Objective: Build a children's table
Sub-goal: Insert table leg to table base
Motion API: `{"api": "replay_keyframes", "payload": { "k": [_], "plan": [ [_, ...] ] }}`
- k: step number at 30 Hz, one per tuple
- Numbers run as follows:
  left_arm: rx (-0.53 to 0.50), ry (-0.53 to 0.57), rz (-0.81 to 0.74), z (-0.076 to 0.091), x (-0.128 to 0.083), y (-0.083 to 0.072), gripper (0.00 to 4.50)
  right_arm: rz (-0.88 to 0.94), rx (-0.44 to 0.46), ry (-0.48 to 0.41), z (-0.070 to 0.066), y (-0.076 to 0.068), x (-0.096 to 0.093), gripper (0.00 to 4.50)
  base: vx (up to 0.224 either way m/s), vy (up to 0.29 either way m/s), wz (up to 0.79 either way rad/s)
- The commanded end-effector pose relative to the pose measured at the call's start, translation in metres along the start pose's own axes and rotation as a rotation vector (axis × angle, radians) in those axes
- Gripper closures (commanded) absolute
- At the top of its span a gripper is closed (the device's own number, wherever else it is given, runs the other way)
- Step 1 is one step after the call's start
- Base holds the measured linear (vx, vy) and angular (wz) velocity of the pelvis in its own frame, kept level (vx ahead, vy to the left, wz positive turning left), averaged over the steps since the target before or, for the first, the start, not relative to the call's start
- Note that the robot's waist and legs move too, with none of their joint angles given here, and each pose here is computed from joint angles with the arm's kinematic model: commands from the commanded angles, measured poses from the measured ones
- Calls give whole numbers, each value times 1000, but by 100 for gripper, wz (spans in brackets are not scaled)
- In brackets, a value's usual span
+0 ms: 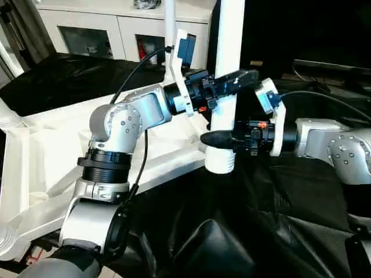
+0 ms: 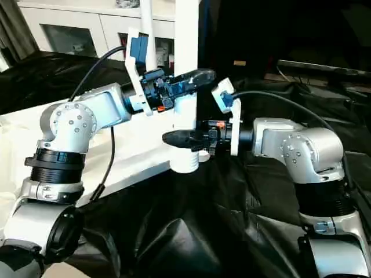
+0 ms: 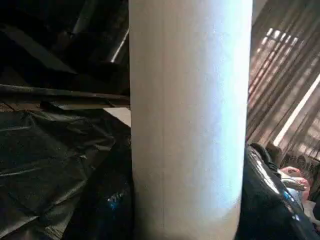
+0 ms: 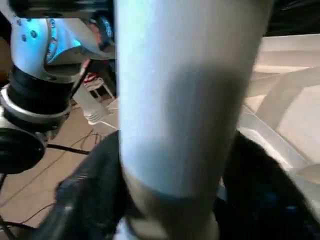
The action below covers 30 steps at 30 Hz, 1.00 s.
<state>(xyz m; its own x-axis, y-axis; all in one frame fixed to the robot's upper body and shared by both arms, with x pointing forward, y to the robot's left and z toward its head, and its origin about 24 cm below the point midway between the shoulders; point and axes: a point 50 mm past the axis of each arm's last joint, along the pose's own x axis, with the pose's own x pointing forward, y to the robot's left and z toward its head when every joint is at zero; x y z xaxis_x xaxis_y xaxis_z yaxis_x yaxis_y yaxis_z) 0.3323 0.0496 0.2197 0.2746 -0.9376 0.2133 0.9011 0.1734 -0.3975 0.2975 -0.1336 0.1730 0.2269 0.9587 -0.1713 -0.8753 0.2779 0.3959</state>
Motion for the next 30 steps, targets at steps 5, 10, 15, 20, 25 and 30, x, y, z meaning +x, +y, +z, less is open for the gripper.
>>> {"api": "replay_keyframes", "payload": {
  "k": [5,10,15,20,25,30],
  "plan": [
    [30,-2,-37,3,2,-8,260,-27,9,1,1,-4,-1,236,0,0,0],
    [42,1,-37,3,2,-7,260,-28,10,-7,1,-5,-1,258,0,0,0],
    [26,-10,29,4,1,0,188,-27,7,-19,1,-4,0,259,0,0,0],
    [70,-191,30,19,2,0,149,-22,15,-102,2,-3,3,259,0,0,0],
    [4,-567,123,54,-7,6,145,-71,62,-290,2,-6,5,259,0,0,0],
    [34,-667,303,63,-27,28,145,-218,71,-326,-13,-17,-6,259,0,0,0]
  ]
}}
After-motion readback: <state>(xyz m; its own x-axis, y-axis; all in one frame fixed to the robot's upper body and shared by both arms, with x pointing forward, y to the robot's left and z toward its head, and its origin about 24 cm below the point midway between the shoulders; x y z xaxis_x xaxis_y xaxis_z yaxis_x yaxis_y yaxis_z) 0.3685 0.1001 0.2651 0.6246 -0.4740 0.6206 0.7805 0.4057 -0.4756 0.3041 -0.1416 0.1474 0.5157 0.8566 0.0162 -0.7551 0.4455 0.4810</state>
